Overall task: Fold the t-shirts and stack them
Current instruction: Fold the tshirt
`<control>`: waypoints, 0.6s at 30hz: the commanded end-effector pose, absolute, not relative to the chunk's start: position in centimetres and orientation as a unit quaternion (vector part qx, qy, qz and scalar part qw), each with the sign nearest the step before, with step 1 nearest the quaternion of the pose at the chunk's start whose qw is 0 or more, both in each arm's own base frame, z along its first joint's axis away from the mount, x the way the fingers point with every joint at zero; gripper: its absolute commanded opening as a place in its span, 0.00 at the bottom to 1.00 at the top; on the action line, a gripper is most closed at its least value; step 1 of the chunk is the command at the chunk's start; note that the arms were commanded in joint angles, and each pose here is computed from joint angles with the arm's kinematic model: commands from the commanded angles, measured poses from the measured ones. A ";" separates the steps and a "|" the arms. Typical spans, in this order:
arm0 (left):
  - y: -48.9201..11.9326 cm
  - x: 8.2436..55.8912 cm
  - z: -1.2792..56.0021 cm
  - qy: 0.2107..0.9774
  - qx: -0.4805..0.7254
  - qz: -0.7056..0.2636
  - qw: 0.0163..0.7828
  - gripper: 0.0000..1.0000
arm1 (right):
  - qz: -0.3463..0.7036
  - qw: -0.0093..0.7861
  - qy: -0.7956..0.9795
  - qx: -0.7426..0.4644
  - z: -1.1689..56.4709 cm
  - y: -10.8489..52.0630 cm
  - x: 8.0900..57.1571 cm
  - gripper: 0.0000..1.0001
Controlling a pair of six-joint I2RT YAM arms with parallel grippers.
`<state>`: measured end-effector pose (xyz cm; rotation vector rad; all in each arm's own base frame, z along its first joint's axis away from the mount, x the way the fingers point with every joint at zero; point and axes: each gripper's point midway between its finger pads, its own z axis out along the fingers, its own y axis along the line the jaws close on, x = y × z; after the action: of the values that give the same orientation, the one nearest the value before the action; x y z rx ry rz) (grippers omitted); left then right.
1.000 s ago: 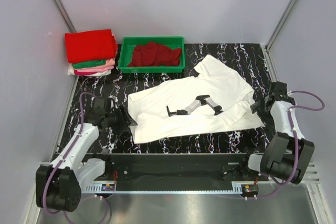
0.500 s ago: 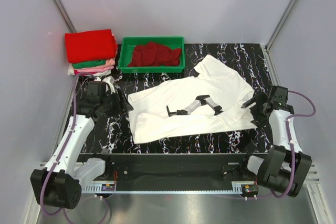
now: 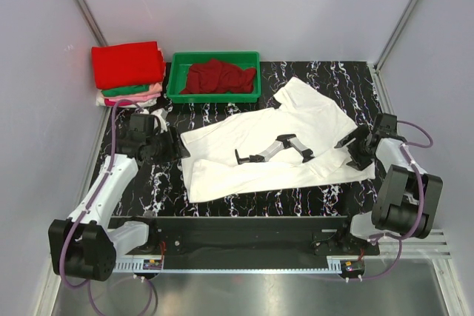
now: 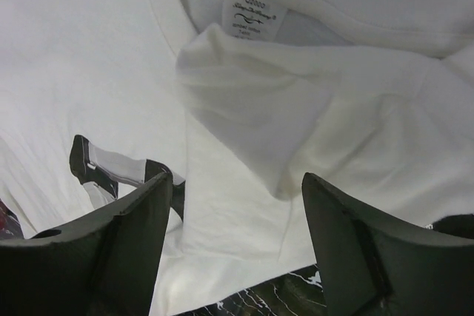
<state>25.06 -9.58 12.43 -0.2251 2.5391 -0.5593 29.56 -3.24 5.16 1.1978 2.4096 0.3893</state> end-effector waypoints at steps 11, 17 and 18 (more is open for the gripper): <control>-9.4 26.2 12.8 0.929 -0.061 -0.205 0.303 0.63 | 0.175 0.267 0.861 0.396 7.7 -1.0 38.4 0.75; -9.1 26.3 12.9 0.928 -0.063 -0.200 0.307 0.63 | 0.203 0.257 0.853 0.407 7.9 2.3 45.9 0.74; -9.1 26.2 12.9 0.928 -0.063 -0.201 0.306 0.63 | 0.209 0.271 0.846 0.409 9.8 2.4 48.2 0.74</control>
<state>25.22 -9.44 11.98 -0.1926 2.5224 -0.5492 42.83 1.65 6.79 1.0758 2.3802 0.5131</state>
